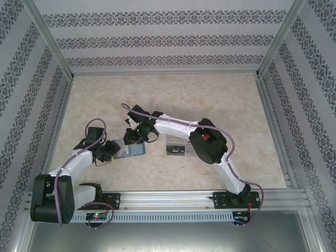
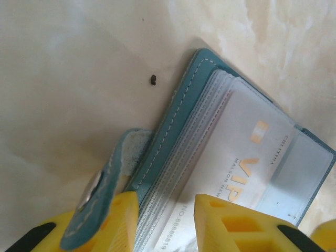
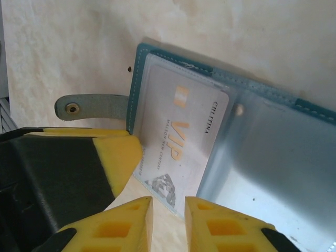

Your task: Take the credit cards out of the card holder

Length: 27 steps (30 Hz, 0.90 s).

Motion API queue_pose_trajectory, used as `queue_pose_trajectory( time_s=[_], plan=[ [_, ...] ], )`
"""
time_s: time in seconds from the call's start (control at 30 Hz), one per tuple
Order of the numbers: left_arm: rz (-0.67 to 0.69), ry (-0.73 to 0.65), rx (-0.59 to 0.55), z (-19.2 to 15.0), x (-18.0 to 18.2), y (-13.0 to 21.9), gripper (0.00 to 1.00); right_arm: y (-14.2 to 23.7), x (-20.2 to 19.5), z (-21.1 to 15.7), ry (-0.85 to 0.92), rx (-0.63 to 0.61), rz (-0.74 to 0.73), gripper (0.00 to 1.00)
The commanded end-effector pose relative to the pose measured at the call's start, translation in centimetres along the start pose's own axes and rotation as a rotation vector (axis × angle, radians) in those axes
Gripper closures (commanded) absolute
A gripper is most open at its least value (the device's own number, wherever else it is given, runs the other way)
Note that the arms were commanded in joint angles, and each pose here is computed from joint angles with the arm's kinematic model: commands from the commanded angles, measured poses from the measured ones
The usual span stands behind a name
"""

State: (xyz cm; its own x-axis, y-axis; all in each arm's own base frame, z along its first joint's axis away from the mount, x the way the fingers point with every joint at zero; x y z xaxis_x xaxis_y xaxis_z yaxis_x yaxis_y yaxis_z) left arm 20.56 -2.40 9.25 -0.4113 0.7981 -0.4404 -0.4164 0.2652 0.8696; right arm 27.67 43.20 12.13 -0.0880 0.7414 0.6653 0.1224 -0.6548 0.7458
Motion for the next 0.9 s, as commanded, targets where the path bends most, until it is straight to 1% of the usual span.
queue_pose_trajectory(
  time_s=[0.0, 0.2, 0.6, 0.73, 0.83, 0.87],
  plan=[
    [0.007, 0.034, 0.035, -0.9, 0.6, -0.3, 0.66, -1.3, -1.2, 0.1, -0.055, 0.047, 0.021, 0.76],
    [-0.001, 0.026, 0.052, -1.0, 0.6, -0.5, 0.68, -2.2, -1.7, 0.1, -0.076, 0.075, 0.031, 0.77],
    [-0.008, 0.020, 0.059, -0.9, 0.5, -0.5, 0.68, -3.3, -2.4, 0.1, -0.097, 0.093, 0.029, 0.78],
    [-0.007, 0.021, 0.060, -0.9, 0.5, -0.6, 0.68, -3.5, -2.3, 0.2, -0.098, 0.098, 0.041, 0.86],
    [-0.005, 0.020, 0.060, -0.9, 0.5, -0.5, 0.68, -3.4, -2.4, 0.2, -0.098, 0.093, 0.043, 1.00],
    [-0.003, 0.020, 0.061, -0.9, 0.5, -0.5, 0.68, -3.3, -2.5, 0.3, -0.101, 0.089, 0.039, 1.00]
  ],
)
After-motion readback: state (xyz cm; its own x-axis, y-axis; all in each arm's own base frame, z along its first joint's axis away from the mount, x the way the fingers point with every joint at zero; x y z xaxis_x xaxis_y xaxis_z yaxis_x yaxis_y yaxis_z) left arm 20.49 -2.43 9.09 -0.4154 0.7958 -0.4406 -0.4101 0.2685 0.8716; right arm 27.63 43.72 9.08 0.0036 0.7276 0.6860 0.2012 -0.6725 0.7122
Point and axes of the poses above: each hand's point on the last joint's axis, 136 mm out from that joint toward the fingers, its own y axis back along the fingers, its own x axis along the line the jaws close on, z = x × y, the point moved 8 cm from there along y, back along the fingers, and after that the axes turned 13 degrees about -y, right-handed, at the moved point
